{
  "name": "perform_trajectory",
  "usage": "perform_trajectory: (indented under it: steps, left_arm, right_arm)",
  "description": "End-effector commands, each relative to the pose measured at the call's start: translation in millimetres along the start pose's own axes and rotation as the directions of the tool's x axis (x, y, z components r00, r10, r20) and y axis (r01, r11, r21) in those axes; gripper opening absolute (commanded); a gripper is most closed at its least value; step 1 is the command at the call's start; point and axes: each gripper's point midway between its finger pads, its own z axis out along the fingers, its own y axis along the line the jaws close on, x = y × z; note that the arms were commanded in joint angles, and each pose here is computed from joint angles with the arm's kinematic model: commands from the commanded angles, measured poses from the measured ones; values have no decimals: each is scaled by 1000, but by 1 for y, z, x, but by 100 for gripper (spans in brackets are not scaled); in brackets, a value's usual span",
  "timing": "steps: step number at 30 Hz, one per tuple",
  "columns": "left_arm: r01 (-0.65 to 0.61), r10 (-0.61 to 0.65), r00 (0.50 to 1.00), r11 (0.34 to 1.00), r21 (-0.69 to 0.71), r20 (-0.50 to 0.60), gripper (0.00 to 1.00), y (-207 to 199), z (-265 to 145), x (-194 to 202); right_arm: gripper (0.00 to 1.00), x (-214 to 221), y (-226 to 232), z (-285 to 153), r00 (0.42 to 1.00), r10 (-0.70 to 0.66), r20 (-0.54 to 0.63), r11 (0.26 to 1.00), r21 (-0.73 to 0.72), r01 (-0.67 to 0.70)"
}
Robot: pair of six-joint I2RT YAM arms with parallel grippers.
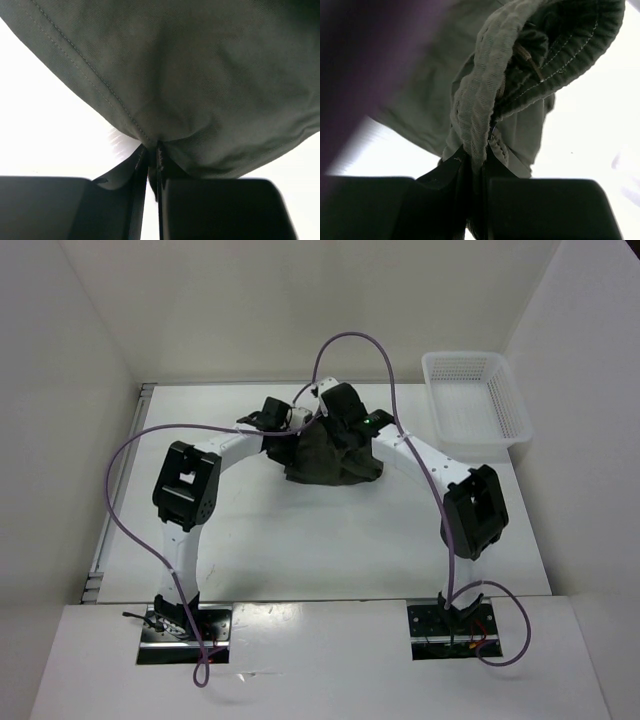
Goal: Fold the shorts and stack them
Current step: Fold the shorts
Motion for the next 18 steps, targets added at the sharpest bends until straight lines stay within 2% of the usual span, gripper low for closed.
perform_trajectory:
  steps: [1, 5, 7, 10, 15, 18]
  left_arm:
    - [7, -7, 1000, 998, 64, 0, 16, -3, 6, -1]
    - [16, -16, 1000, 996, 87, 3, 15, -3, 3, -3]
    - [23, -24, 1000, 995, 92, 5, 13, 0, 2, -3]
    - [23, -24, 1000, 995, 101, 6, 13, -2, 2, -3]
    - [31, -32, 999, 994, 105, 8, 13, 1, 1, -3]
    - [40, -40, 999, 994, 101, 3, 23, 5, -3, 1]
  right_arm:
    - [0, -49, 14, -4, 974, 194, 114, 981, -50, -190]
    - [0, -66, 36, 9, 938, 331, 100, 938, -141, -316]
    - [0, -85, 35, 7, 922, 364, 133, 926, -153, -344]
    - [0, -90, 41, 11, 913, 390, 121, 913, -177, -367]
    - [0, -50, 66, 35, 922, 388, 8, 904, -197, -379]
    - [0, -41, 72, 44, 940, 341, 14, 923, -193, -332]
